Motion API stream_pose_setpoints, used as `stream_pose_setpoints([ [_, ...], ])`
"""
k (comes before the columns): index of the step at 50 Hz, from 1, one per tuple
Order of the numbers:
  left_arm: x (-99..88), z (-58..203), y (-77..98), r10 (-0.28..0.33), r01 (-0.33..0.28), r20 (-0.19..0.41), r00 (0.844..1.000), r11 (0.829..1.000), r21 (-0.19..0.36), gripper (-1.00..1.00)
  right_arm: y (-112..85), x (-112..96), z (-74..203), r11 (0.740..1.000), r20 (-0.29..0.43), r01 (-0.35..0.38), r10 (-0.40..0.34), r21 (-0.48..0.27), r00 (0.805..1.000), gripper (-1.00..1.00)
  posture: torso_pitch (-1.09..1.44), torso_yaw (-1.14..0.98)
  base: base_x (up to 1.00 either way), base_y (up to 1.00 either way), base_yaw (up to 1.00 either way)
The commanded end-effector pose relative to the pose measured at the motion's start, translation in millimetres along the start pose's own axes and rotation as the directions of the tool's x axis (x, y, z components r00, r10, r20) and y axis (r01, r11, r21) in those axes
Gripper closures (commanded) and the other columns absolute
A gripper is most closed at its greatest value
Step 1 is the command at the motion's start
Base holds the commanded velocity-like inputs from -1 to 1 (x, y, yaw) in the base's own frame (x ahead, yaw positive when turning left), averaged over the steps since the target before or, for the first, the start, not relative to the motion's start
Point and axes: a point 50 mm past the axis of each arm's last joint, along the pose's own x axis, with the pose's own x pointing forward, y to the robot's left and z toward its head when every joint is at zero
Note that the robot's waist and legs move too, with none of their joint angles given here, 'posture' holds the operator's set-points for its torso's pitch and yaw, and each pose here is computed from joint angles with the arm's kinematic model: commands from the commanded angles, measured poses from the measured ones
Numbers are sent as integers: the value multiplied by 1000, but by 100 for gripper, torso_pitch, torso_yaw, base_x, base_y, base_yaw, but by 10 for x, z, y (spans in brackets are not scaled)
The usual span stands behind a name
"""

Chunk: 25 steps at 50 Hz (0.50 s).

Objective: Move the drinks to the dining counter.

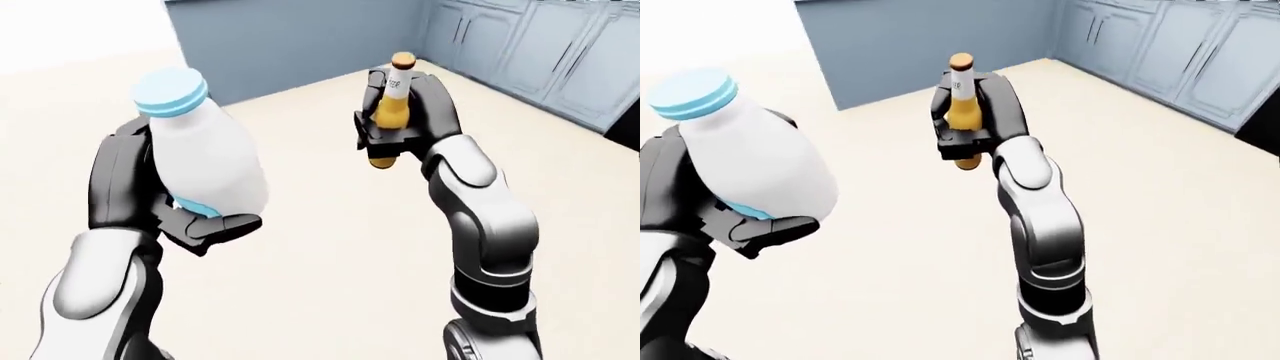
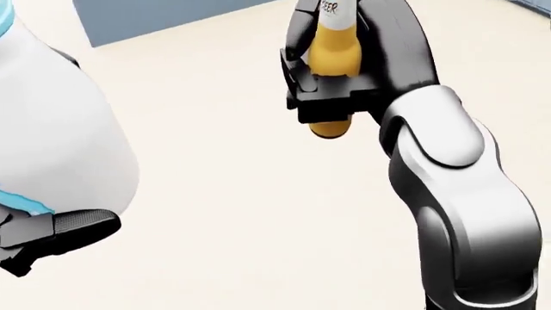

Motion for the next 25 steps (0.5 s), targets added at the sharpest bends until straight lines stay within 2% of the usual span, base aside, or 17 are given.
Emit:
stream_pose_setpoints([
  [1,-19,162,-54,-33,33,107,994,999,7,100,-143,-42,203,997,101,74,-72,-8,992,100,0,0,0,0,0],
  [7,-14,115,-39,-28,28,101,994,1000,3,100,-171,-66,151,995,93,100,-100,5,991,100,0,0,8,0,0],
  [12,-3,102,-31,-21,20,100,995,1000,11,100,-167,-92,175,995,104,104,-104,6,989,100,0,0,98,18,0],
  [17,-2,103,-31,-21,20,103,995,1000,11,100,-159,-99,155,995,101,97,-97,3,990,100,0,0,90,63,0],
  [25,-1,129,-33,-22,21,106,994,1000,15,100,-165,-103,174,995,104,98,-98,4,990,100,0,0,62,0,94],
])
